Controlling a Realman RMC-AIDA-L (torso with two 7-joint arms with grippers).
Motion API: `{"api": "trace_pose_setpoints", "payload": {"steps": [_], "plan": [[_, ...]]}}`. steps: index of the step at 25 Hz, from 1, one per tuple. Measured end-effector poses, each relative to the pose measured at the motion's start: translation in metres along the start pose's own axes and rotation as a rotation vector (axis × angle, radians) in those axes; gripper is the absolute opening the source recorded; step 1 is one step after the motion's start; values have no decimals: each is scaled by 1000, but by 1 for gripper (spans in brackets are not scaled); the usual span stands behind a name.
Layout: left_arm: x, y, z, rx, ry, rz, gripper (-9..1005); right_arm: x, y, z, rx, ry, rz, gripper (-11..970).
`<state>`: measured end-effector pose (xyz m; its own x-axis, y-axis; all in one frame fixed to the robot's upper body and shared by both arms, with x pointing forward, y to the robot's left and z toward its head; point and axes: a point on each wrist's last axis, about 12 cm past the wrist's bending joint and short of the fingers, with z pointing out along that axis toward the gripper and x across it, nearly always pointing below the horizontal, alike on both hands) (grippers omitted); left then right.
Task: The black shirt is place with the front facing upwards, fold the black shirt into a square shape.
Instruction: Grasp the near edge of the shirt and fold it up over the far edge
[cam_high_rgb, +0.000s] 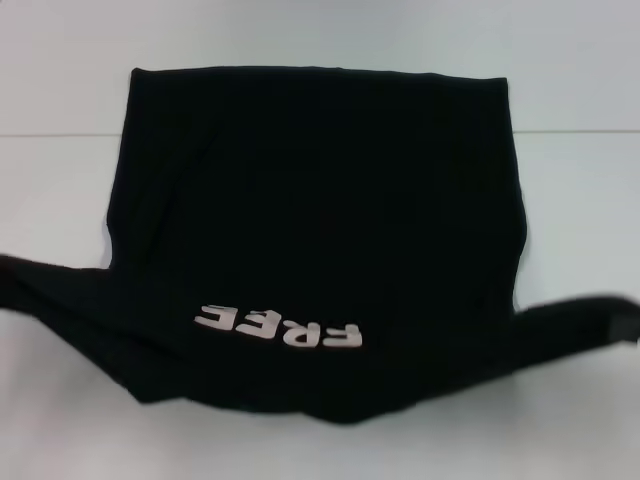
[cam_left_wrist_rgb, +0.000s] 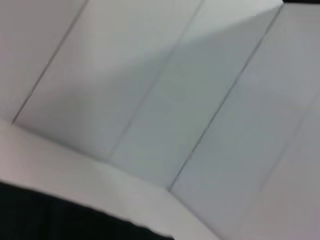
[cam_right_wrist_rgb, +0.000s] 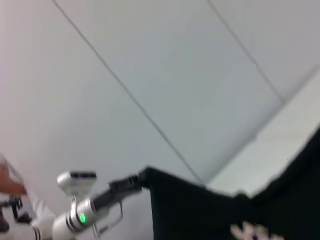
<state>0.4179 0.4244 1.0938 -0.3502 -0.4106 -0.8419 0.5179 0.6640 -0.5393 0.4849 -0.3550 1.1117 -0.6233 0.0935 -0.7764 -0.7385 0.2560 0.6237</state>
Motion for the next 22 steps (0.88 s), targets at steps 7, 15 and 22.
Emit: {"api": "trace_pose_setpoints", "payload": {"steps": [7,15,22], "plan": [[-13,18,56,-35,-49,4,46,-37,-17,19,63,-112,-26,45],[-24,30,135,-121,-23,69,48,-52,-48,33,288,-186,-17,47],[-21,32,177,-227,-22,152,46,-54,-69,53,446,-223,-80,52]]}}
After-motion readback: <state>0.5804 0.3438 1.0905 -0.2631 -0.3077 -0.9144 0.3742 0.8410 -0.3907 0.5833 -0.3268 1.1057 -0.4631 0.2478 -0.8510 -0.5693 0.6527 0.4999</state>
